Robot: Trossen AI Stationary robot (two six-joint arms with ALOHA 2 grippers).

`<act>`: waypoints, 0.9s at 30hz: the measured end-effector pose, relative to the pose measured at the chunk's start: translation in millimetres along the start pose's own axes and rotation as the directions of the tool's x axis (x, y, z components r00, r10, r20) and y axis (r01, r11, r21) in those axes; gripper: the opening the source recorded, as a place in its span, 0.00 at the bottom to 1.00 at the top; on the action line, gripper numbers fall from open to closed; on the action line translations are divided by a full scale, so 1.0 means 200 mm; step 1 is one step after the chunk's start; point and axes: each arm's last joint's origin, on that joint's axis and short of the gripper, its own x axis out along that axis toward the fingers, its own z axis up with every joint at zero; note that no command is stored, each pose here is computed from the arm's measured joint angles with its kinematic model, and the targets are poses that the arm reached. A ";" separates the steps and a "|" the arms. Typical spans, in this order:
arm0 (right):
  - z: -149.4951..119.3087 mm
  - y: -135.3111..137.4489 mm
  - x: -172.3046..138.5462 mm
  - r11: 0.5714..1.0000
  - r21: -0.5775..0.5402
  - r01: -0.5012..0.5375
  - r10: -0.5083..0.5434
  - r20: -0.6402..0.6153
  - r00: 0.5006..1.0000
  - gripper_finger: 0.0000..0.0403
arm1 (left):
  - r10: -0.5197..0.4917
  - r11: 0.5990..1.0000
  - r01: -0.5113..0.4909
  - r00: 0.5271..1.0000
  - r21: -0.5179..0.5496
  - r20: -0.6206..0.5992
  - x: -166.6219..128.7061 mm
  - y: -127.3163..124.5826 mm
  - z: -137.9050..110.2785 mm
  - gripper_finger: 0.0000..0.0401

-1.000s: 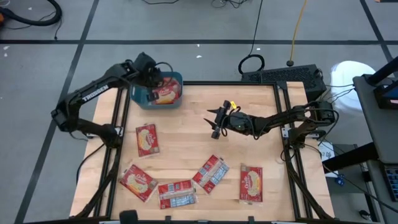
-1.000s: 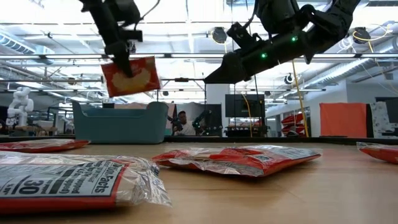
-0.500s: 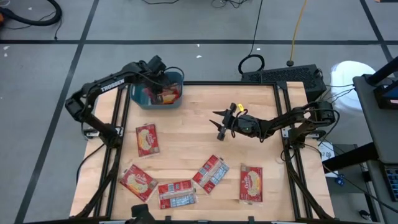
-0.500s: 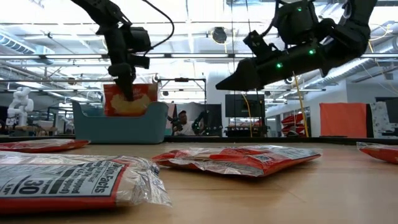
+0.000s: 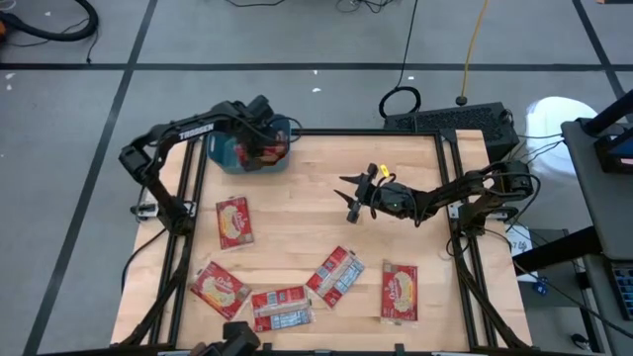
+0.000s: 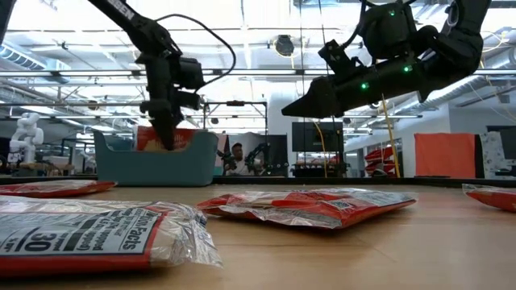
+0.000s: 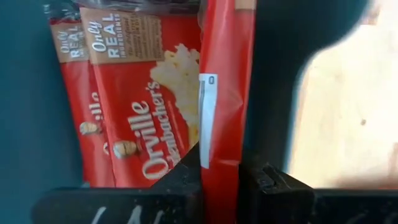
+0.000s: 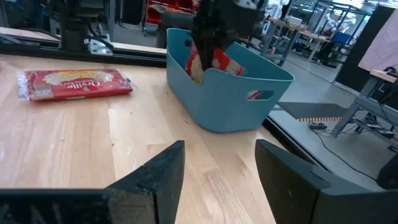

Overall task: Sort popcorn bags into baskets
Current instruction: Put the red popcorn bag into the blue bin

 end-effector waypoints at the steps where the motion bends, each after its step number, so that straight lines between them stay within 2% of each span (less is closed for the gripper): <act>1: 0.00 0.00 0.00 1.000 0.000 0.000 0.000 0.000 1.000 0.46 | 0.003 1.000 -0.003 1.000 0.000 -0.003 0.01 0.01 0.00 0.12; 7: 0.00 0.00 0.00 1.000 -0.004 0.000 0.000 -0.001 1.000 0.46 | 0.063 0.998 -0.063 0.998 -0.001 -0.012 0.04 0.03 0.02 0.17; 12: 0.00 0.00 0.00 1.000 -0.004 0.001 -0.001 -0.002 1.000 0.46 | 0.153 0.988 -0.153 0.988 -0.001 -0.015 0.04 0.06 0.03 0.22; 27: 0.00 0.00 0.00 1.000 -0.001 0.001 -0.001 -0.002 1.000 0.46 | 0.299 0.950 -0.295 0.954 -0.103 0.030 0.01 0.24 -0.05 0.41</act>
